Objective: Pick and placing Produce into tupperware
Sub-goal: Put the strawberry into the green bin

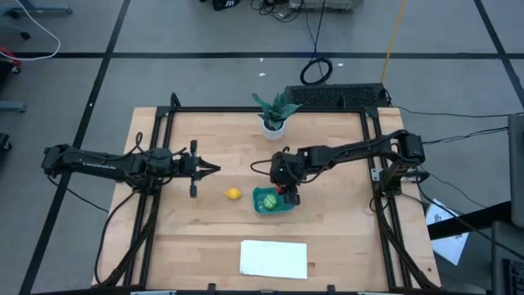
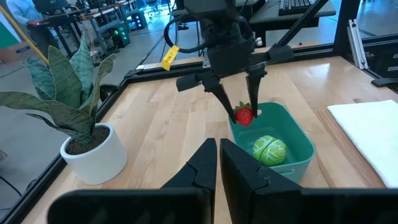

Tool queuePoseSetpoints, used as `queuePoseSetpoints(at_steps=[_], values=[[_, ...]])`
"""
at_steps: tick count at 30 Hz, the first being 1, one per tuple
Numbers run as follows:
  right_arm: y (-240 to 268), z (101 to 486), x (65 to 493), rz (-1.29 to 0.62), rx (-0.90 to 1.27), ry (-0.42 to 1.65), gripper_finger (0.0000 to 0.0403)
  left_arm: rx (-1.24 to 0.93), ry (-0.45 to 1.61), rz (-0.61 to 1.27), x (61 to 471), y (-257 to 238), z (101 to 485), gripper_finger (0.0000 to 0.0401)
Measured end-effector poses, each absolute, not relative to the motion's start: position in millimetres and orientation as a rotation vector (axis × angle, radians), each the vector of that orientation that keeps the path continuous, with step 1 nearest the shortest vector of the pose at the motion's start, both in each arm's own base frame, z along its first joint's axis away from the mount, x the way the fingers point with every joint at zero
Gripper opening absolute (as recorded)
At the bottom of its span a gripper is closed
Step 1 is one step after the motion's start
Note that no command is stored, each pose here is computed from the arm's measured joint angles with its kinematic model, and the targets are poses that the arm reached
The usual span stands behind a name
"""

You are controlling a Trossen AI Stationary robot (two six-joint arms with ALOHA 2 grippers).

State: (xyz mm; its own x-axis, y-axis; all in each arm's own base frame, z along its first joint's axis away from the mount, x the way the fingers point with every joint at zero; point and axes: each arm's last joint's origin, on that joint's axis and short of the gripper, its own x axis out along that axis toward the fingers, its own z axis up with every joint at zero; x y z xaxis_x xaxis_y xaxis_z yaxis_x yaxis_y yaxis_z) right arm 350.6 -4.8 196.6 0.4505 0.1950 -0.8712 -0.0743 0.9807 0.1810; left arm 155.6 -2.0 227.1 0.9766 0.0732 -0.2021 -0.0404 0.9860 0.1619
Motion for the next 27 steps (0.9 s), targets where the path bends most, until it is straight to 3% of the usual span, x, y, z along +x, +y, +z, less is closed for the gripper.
queuePoseSetpoints(at_steps=[8,27], values=[[5.6,189.3,350.8,0.256,0.013,1.116,0.0132,0.158,0.209,0.058,155.6,-2.0,227.1,0.0026],[6.9,170.0,357.3,0.272,0.007,1.152,0.0132,0.159,0.209,0.058,155.6,-2.0,227.0,0.0026]])
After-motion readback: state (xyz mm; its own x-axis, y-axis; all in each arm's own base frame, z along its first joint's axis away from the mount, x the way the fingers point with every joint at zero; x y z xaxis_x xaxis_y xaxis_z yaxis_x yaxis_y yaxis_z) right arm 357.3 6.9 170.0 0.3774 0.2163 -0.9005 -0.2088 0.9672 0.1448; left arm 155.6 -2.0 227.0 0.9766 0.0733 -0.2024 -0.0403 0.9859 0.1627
